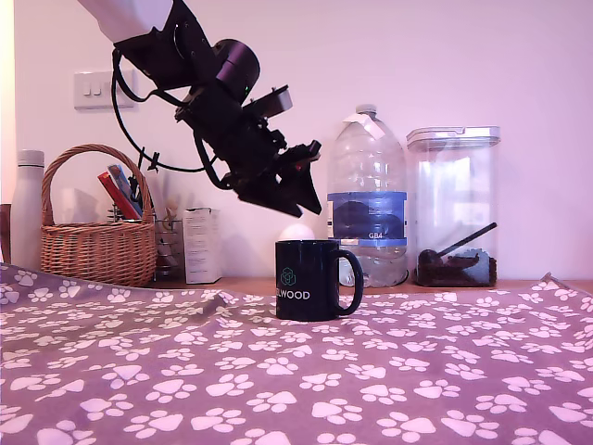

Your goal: Pick up the coffee capsules from the table one by one and drop them inside the nearest coffee cup

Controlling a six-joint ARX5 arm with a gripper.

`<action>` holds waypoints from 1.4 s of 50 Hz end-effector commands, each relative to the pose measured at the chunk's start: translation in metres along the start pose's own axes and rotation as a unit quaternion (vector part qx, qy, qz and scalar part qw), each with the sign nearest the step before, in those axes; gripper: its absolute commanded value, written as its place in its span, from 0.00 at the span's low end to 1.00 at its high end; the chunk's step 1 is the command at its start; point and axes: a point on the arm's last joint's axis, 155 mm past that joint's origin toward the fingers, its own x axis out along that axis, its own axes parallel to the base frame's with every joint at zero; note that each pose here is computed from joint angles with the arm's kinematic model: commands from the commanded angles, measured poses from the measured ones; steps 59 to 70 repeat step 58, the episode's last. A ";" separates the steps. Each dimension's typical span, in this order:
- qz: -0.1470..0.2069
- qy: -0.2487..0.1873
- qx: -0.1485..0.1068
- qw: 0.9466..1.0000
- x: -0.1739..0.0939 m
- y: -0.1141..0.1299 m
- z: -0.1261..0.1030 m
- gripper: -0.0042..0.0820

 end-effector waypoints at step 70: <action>0.001 -0.121 -0.001 0.993 -0.145 -0.042 -0.046 0.02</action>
